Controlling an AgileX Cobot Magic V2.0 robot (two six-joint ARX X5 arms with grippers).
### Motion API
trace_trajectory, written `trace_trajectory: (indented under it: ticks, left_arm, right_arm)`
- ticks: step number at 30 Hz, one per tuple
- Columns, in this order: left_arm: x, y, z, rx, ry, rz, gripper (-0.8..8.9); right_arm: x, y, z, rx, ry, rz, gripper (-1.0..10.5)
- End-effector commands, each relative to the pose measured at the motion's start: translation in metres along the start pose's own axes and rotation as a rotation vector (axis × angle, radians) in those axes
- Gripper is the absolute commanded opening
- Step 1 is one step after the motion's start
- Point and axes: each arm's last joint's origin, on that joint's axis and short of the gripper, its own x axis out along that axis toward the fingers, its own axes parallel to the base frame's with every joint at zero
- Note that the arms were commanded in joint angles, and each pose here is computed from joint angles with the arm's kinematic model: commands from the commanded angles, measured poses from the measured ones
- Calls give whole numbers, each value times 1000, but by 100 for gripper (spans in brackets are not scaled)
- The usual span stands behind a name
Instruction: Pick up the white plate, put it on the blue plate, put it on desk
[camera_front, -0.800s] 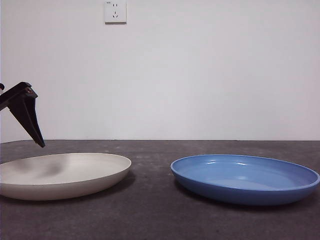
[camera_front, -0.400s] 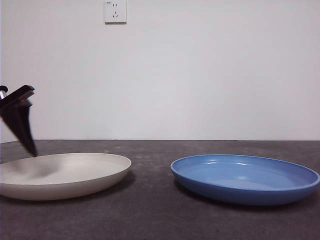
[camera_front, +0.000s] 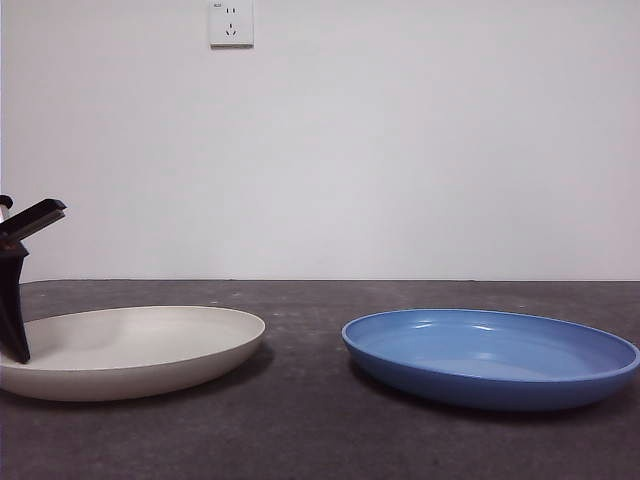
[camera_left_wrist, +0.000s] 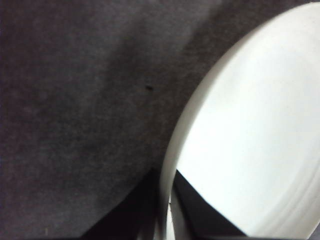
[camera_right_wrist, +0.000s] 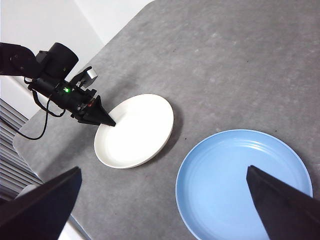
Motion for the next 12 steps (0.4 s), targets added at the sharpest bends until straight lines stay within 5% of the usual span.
trace_trajectory:
  ticks: [1,12]
  left_arm:
    - [12,5,3,-2,37,16,6]
    - [-8,-7,8,25,-15,4,6]
  right_arm:
    - [-1,2,4,-25,-15,3,607]
    - [-1,2,4,-25,-15,3,607]
